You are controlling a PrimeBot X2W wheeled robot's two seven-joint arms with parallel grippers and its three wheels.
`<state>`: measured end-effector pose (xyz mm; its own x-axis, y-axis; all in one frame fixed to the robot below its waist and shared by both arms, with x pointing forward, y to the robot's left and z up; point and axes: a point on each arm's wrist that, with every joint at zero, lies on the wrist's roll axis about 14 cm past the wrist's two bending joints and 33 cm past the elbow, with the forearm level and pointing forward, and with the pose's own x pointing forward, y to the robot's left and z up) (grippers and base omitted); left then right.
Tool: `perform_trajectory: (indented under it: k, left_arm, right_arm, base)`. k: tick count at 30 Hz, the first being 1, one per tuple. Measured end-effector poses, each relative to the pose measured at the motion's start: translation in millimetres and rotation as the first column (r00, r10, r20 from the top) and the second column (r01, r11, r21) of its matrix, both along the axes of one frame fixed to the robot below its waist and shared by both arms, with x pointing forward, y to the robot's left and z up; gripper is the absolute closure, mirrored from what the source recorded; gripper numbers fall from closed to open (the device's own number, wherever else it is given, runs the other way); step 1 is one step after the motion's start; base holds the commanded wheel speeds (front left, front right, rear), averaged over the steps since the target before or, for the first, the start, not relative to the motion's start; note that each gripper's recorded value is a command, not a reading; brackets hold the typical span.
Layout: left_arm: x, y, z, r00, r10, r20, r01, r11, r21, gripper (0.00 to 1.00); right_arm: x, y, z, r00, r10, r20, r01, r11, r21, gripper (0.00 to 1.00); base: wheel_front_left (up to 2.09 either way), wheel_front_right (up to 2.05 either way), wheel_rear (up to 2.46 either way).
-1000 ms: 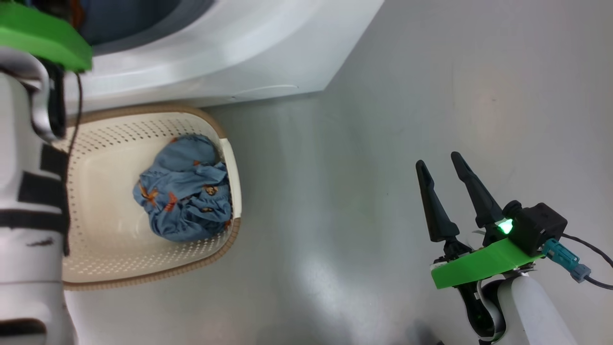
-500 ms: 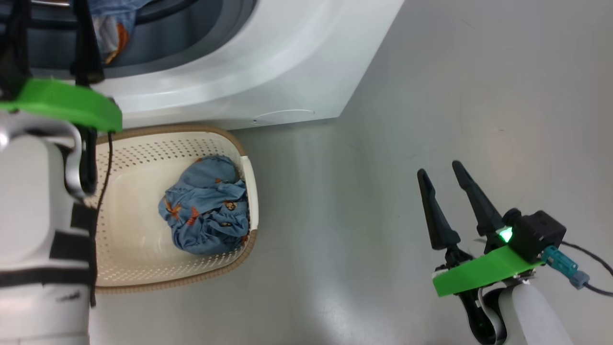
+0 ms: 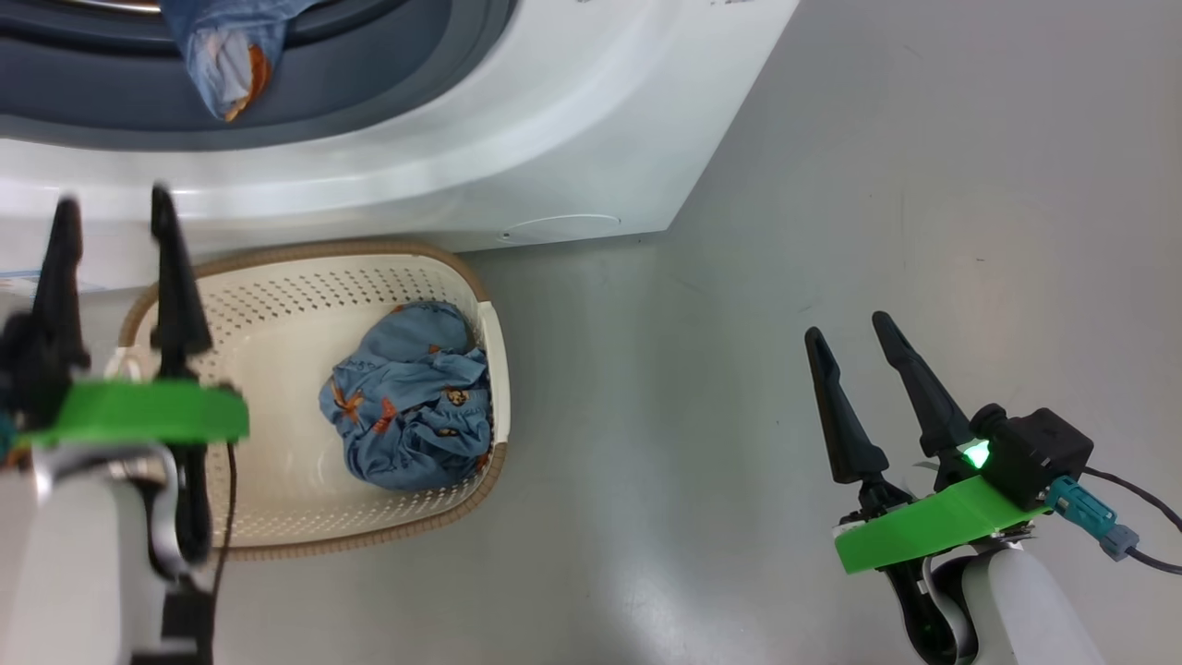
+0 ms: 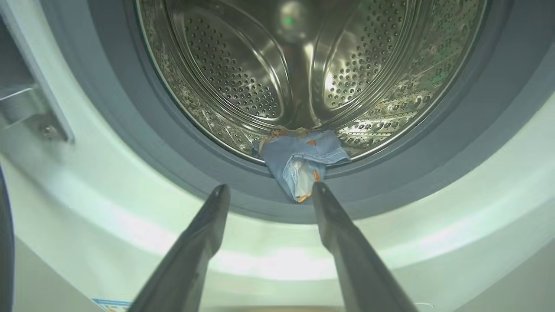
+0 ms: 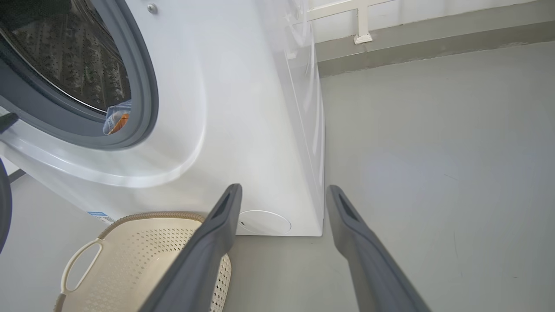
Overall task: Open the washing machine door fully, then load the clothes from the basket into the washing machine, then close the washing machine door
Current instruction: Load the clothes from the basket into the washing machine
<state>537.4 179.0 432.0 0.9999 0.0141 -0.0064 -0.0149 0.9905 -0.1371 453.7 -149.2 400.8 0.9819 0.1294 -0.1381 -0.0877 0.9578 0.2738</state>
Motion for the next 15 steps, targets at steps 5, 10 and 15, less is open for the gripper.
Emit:
perform_trajectory:
  k: [5,10,15]
  left_arm:
    - [-23,9,-9,0.999,0.041,-0.032,-0.041,0.999,-0.007,0.00]
    - [-43,16,-20,0.995,0.061,-0.074,-0.061,0.998,0.001,0.00]
    - [-61,15,-30,0.991,0.071,-0.115,-0.071,0.997,-0.003,0.00]
  right_arm:
    - [1,2,0,1.000,0.005,0.000,-0.005,1.000,0.003,0.00]
    - [1,5,-1,1.000,0.013,-0.001,-0.013,1.000,0.007,0.00]
    - [2,7,-1,1.000,0.017,0.000,-0.017,1.000,0.009,0.00]
  base:
    - [0.00,0.00,0.00]
    - [0.00,0.00,0.00]
    - [0.00,0.00,0.00]
